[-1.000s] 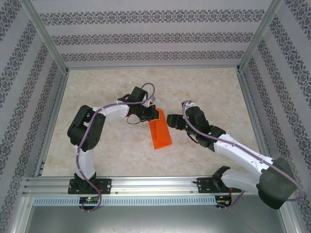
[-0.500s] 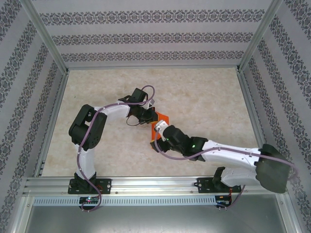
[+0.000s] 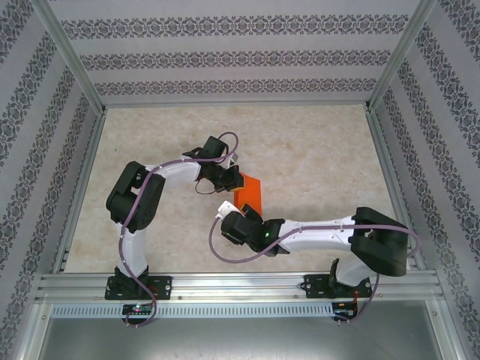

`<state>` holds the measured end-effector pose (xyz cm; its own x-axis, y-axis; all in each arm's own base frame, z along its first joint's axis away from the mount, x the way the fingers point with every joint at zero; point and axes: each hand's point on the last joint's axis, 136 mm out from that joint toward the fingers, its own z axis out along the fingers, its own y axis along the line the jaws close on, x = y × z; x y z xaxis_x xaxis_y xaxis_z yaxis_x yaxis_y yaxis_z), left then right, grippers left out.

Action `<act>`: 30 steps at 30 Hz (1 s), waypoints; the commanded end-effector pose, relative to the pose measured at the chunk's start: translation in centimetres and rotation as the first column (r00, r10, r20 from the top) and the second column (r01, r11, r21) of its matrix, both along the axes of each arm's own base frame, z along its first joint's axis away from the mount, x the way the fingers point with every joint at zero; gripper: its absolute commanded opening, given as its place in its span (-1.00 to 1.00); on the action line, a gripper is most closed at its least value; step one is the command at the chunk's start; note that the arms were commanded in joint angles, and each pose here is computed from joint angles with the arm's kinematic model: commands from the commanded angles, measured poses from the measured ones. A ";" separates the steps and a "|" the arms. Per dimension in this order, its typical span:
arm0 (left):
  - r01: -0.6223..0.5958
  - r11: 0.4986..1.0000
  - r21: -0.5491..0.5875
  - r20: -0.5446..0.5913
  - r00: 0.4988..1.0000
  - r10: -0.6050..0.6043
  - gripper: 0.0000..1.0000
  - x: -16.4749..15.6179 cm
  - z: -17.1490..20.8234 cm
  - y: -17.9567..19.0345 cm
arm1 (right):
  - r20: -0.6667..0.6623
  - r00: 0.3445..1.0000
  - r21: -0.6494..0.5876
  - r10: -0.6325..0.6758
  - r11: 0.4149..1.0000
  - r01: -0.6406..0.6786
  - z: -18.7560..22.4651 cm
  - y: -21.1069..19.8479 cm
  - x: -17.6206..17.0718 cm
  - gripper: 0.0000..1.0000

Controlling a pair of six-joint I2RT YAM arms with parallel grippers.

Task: Fold a paper plane with a square sheet of paper (pick it up from the middle)
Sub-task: Fold the triangle a second time at the center of the table.

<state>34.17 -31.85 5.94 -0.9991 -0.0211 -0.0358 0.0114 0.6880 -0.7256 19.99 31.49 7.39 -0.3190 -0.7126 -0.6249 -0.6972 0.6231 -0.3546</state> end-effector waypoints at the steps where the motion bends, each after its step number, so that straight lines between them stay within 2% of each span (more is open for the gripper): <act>1: 0.003 1.000 -0.004 0.004 1.000 -0.003 -0.86 -0.3 0.6 0.0 | 0.098 0.991 -0.031 -0.087 0.995 0.090 1.3 -0.6 1.4 0.33; 8: 0.014 1.000 -0.006 0.011 1.000 -0.014 -0.85 -0.3 0.8 -0.1 | 0.077 0.984 -0.035 -0.159 0.986 0.162 0.3 -2.2 1.1 0.05; 18: 0.010 1.000 -0.004 0.007 1.000 -0.010 -0.85 -0.2 0.8 -0.1 | 0.096 0.983 -0.062 -0.155 0.985 0.161 -0.1 -2.4 0.8 -0.17; 21: 0.010 1.000 -0.004 0.007 1.000 -0.010 -0.85 -0.2 0.9 -0.1 | 0.116 0.978 -0.059 -0.171 0.982 0.179 0.3 -2.8 1.1 -0.36; 26: 0.002 1.000 -0.004 0.017 1.000 -0.002 -0.82 -0.2 1.1 0.0 | 0.119 0.976 -0.046 -0.181 0.981 0.188 0.7 -2.9 1.1 -0.83; 30: -0.028 1.000 0.008 0.052 0.998 0.028 -0.65 0.1 2.0 0.5 | 0.105 0.976 -0.037 -0.192 0.980 0.196 0.8 -3.2 1.0 -0.95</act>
<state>34.20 -31.66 5.92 -0.9988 -0.0288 -0.0394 0.0082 0.6953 -0.7187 21.04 28.72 7.49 -0.3874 -0.6906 -0.6107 -0.5454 0.7057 -0.4521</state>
